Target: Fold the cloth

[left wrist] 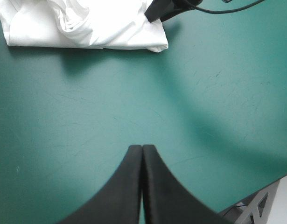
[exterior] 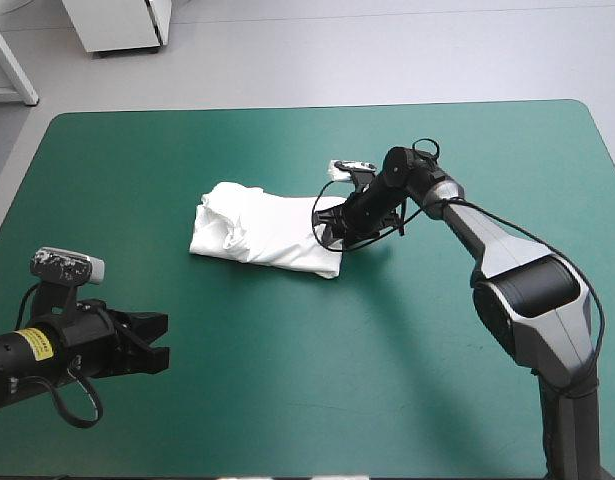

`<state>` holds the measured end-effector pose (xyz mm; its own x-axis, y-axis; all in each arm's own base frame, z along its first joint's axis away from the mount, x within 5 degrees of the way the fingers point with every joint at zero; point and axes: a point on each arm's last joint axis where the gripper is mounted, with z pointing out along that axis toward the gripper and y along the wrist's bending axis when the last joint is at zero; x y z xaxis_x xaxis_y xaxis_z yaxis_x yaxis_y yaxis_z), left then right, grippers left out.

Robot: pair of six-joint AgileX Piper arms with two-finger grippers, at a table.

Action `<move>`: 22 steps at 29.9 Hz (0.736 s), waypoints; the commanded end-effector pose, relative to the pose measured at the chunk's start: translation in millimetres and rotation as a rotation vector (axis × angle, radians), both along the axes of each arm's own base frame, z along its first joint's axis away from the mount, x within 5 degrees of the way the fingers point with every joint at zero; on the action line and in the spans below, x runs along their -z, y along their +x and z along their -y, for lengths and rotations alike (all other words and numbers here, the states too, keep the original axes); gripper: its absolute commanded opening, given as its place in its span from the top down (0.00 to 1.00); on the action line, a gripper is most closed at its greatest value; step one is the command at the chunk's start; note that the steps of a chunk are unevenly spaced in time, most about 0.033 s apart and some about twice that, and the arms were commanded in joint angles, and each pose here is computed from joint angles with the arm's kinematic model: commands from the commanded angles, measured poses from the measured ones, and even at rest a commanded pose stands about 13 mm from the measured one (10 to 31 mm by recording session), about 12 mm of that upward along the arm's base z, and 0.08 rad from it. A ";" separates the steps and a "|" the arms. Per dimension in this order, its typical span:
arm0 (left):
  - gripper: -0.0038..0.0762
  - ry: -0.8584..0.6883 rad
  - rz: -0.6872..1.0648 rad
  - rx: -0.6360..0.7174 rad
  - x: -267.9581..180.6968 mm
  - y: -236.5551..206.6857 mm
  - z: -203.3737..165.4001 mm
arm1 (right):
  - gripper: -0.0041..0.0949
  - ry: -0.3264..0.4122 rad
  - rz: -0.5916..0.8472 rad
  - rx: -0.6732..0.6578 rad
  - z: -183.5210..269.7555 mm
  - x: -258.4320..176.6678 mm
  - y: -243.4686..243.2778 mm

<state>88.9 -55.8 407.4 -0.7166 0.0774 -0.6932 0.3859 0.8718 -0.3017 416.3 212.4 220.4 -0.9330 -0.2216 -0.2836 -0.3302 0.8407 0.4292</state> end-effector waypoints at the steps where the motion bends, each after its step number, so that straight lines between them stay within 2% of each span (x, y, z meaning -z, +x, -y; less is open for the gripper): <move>1: 0.96 -0.048 0.056 -0.004 -9.6 2.7 2.4 | 0.48 0.061 0.061 -0.017 -11.1 -27.4 -6.5; 3: 0.96 -0.048 0.056 -0.004 -9.6 2.7 2.4 | 0.50 0.057 0.053 -0.027 -15.2 -23.9 -8.0; 5: 0.96 -0.048 0.056 -0.004 -9.6 2.7 2.4 | 0.60 0.053 0.046 -0.032 -17.5 -22.6 -9.4; 8: 0.96 -0.048 0.056 -0.004 -9.6 2.7 2.4 | 0.92 0.029 0.054 -0.040 -17.0 -21.6 -9.7; 9: 0.96 -0.048 0.056 -0.004 -9.6 2.7 2.4 | 0.97 0.027 0.051 -0.038 -16.8 -21.9 -9.8; 14: 0.96 -0.048 0.056 -0.004 -9.6 2.7 2.4 | 0.98 -0.003 0.036 -0.035 -14.7 -26.9 -10.2; 22: 0.96 -0.048 0.057 -0.005 -9.8 2.8 2.5 | 0.98 -0.211 0.073 -0.022 13.0 -33.6 -3.2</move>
